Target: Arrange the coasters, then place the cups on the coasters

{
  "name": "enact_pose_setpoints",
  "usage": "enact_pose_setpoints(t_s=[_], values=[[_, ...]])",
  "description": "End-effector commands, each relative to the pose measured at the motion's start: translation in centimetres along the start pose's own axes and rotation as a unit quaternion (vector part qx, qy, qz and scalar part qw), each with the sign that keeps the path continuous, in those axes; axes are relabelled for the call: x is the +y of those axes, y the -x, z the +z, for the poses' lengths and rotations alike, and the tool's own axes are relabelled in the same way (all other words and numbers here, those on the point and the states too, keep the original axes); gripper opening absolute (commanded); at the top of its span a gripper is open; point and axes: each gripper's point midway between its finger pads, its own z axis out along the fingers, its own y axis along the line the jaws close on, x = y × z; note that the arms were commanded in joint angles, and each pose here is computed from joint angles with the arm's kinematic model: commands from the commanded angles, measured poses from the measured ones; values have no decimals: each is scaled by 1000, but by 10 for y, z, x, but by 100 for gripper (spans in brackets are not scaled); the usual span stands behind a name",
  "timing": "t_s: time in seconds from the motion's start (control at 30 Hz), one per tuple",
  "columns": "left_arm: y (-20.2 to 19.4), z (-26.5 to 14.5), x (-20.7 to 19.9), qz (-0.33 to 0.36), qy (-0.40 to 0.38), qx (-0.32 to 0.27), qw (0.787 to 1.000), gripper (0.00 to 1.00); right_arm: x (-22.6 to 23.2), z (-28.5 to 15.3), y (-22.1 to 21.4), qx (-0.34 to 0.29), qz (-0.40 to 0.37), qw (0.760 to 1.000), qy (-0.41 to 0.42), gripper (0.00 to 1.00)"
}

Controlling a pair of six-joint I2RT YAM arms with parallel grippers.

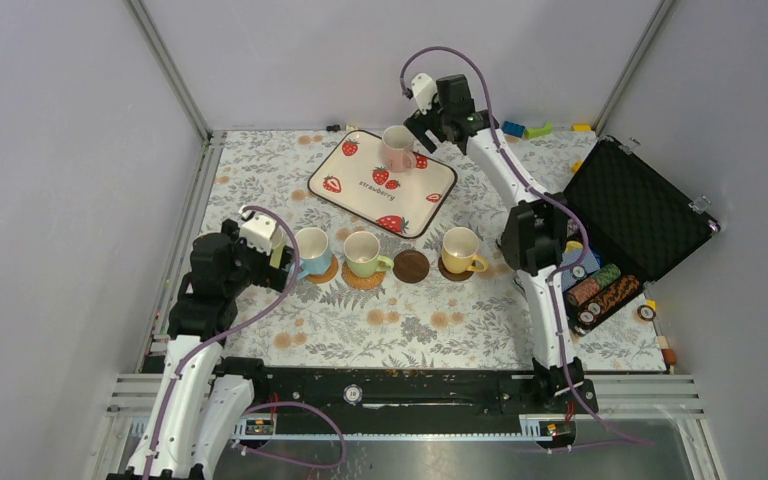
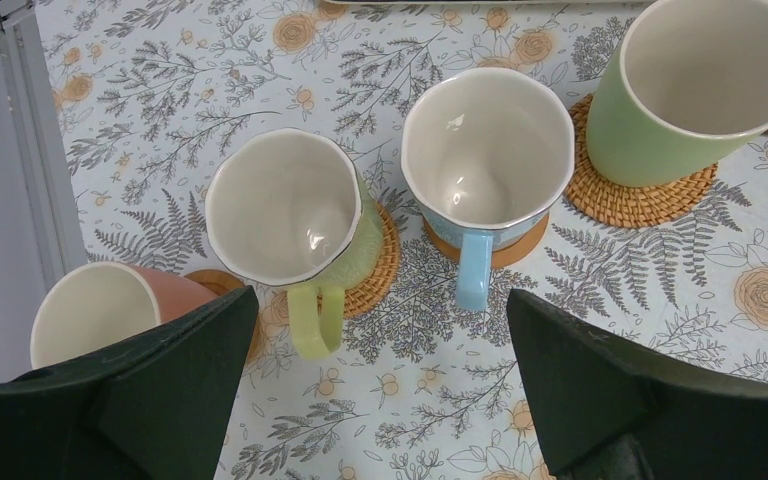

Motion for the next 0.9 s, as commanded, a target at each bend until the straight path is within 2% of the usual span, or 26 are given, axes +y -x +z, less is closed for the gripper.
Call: enact_pose_setpoints(t_s=[0.0, 0.3, 0.5, 0.87], values=[[13, -1, 4, 10, 11, -27, 1000, 99, -45, -63, 38, -33, 72, 993, -89, 100], [15, -5, 5, 9, 15, -34, 999, 99, 7, -89, 63, -86, 182, 979, 42, 100], [17, -7, 4, 10, 14, -39, 999, 99, 46, -80, 60, -65, 207, 969, 121, 100], [16, -6, 4, 10, 13, -38, 999, 99, 78, -29, 20, 9, 180, 976, 125, 99]])
